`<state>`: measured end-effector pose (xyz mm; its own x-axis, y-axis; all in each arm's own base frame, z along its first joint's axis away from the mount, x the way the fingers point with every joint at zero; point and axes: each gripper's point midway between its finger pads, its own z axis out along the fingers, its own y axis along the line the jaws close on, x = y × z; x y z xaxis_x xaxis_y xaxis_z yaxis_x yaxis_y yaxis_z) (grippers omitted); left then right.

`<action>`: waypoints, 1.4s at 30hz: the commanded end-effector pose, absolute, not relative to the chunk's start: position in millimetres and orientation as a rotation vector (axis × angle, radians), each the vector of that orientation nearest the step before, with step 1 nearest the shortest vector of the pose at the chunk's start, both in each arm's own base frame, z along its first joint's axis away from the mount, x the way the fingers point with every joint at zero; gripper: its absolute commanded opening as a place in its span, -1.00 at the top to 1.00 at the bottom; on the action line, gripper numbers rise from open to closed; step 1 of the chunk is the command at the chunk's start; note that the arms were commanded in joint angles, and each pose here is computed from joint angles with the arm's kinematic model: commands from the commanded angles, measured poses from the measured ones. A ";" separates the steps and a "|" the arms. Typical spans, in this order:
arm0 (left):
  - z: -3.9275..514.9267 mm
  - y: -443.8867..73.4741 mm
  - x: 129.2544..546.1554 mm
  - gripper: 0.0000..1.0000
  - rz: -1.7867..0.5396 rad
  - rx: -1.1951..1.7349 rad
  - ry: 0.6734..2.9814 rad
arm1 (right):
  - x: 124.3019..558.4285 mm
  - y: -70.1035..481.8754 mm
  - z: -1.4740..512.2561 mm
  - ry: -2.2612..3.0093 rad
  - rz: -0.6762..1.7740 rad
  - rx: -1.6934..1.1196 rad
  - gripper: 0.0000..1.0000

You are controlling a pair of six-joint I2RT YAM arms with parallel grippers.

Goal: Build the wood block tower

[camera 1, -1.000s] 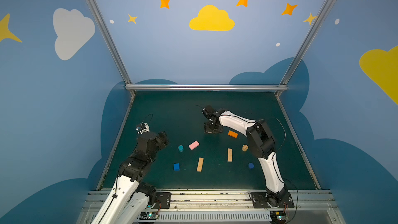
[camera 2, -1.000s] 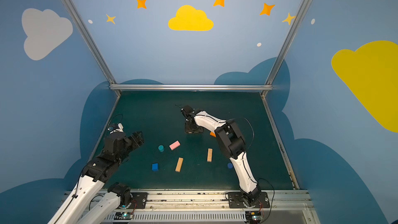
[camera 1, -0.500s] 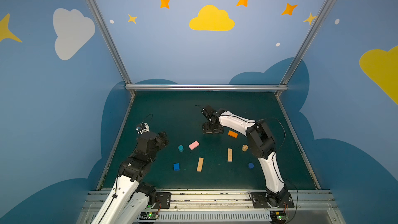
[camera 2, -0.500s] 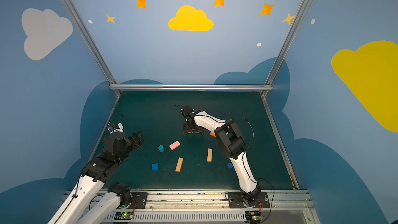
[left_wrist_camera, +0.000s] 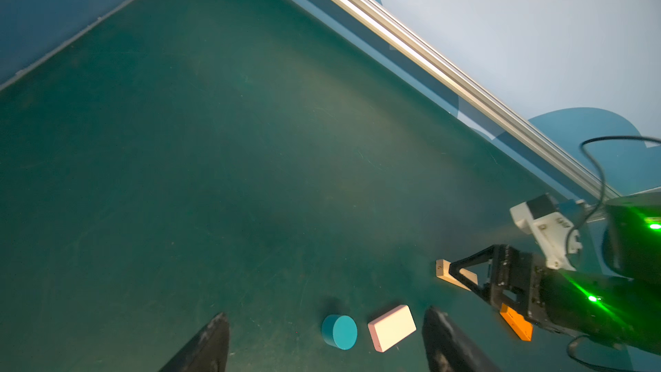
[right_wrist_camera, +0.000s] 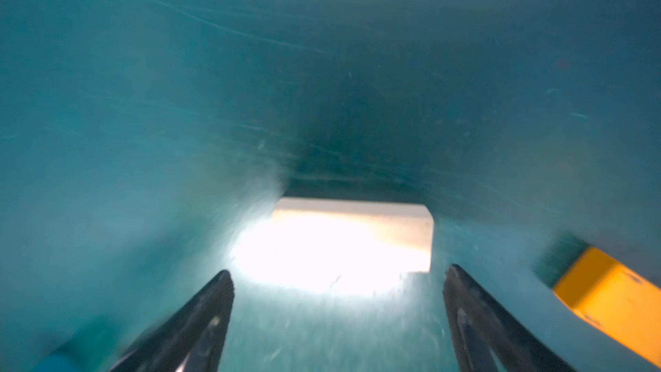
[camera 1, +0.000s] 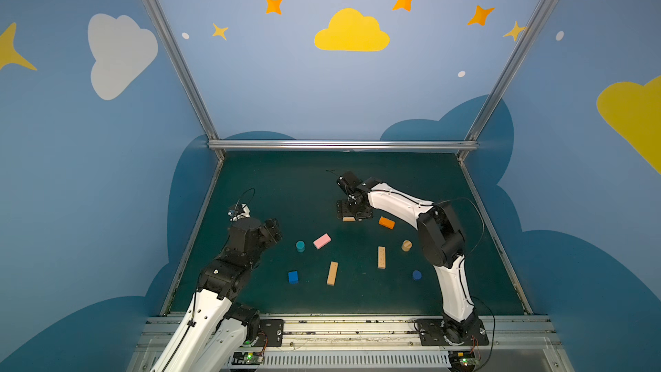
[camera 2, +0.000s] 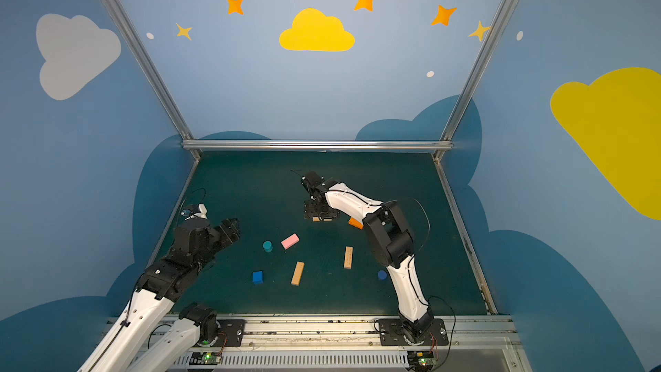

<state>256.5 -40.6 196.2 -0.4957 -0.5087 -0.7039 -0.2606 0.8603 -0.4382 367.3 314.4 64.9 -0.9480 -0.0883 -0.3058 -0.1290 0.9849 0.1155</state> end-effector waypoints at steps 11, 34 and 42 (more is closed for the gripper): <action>203.7 -136.7 240.1 -0.55 -0.765 -0.163 2.294 | 356.9 283.4 138.0 2.675 0.435 -0.107 -0.80; 86.7 -235.9 180.2 -0.40 -0.380 0.302 2.902 | 318.0 204.0 180.6 2.453 0.631 0.043 -0.80; 65.8 -241.7 185.8 -0.36 -0.305 0.307 2.945 | 313.5 190.3 185.1 2.424 0.654 0.073 -0.79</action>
